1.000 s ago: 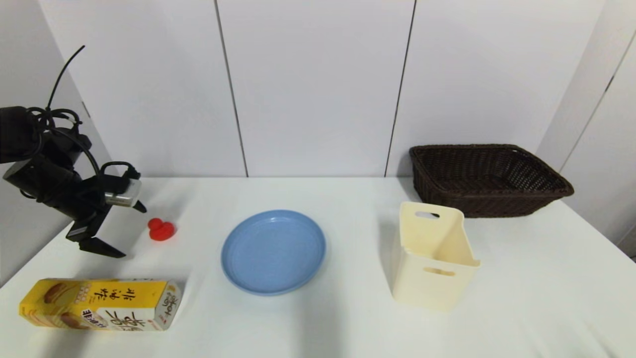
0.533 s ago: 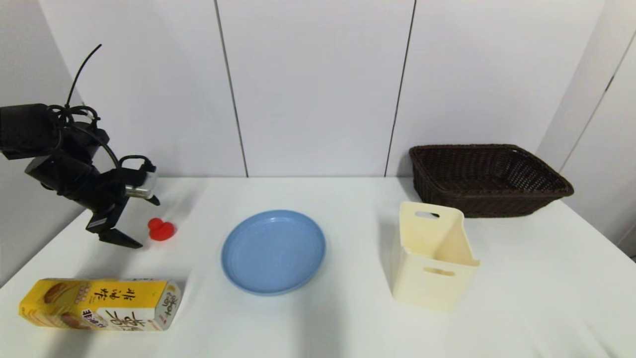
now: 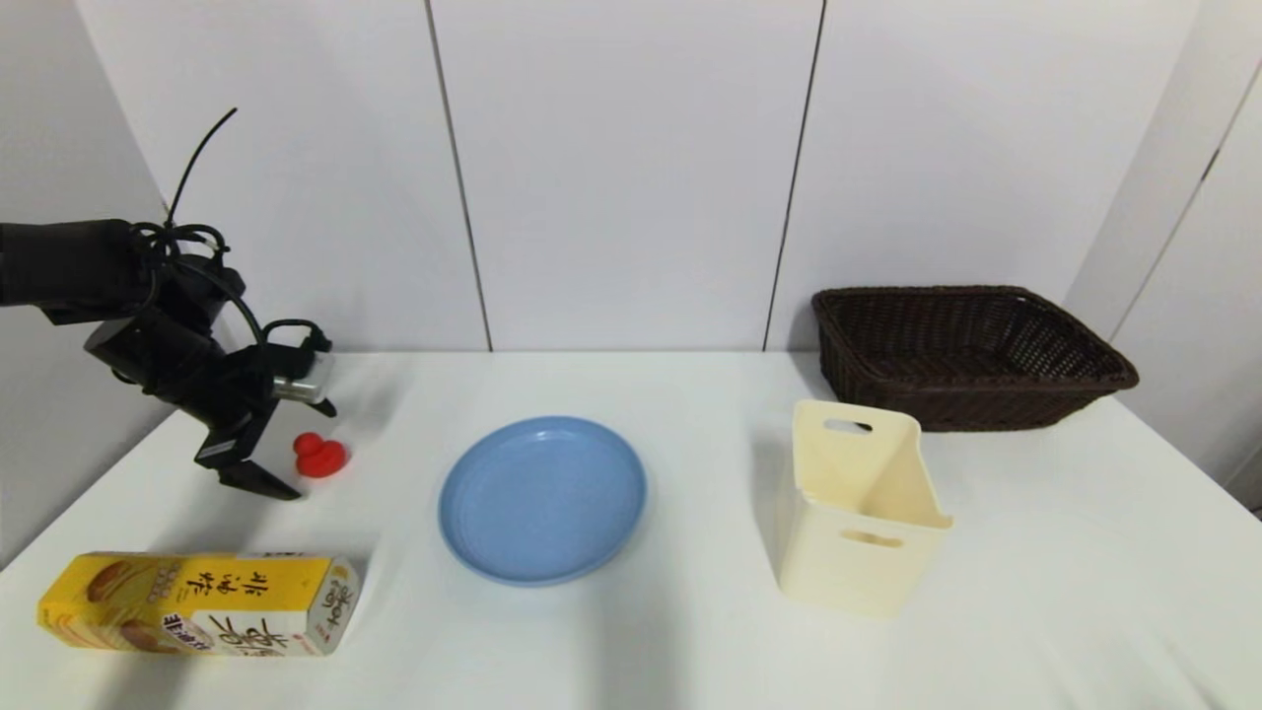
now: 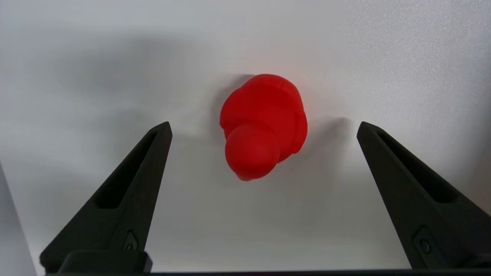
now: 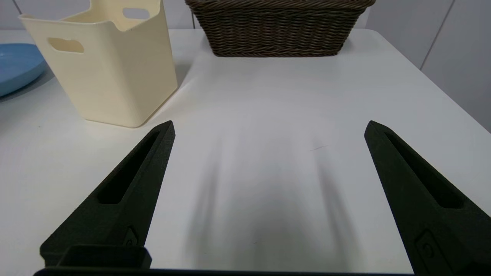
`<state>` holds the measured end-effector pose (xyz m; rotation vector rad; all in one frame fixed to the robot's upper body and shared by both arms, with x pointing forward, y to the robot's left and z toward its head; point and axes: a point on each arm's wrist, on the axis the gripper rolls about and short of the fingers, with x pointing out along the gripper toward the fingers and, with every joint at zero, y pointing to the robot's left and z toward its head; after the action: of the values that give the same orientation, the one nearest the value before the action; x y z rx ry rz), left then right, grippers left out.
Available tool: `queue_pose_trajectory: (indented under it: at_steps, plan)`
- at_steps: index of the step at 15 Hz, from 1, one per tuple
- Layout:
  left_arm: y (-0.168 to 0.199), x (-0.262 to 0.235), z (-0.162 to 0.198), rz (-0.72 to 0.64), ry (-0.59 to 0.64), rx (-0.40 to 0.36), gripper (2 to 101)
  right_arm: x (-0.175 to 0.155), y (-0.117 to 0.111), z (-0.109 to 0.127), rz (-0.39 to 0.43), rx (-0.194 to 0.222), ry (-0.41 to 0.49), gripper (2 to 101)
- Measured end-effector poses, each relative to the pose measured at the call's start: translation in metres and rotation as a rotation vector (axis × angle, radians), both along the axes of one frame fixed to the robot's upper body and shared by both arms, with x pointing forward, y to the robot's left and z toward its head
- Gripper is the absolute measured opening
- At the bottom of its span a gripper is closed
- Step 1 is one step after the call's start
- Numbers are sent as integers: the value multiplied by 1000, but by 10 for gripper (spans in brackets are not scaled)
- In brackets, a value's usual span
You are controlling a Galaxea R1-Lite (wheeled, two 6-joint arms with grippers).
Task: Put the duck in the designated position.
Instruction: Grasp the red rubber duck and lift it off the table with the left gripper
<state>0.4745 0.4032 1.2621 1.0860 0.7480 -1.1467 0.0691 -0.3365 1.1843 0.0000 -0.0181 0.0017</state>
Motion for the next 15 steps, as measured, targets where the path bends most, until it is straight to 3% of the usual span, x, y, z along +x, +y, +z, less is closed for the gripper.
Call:
queue_pose_trajectory:
  at_steps: [7, 11, 15]
  plan:
    - [-2, 2, -6, 4, 37, 47, 979, 0, 0, 0, 0, 0, 0, 980]
    - [-5, 3, -8, -1, 43, 51, 625, 0, 0, 0, 0, 0, 0, 980]
    - [-4, 5, -14, 1, 57, 54, 422, 0, 0, 0, 0, 0, 0, 980]
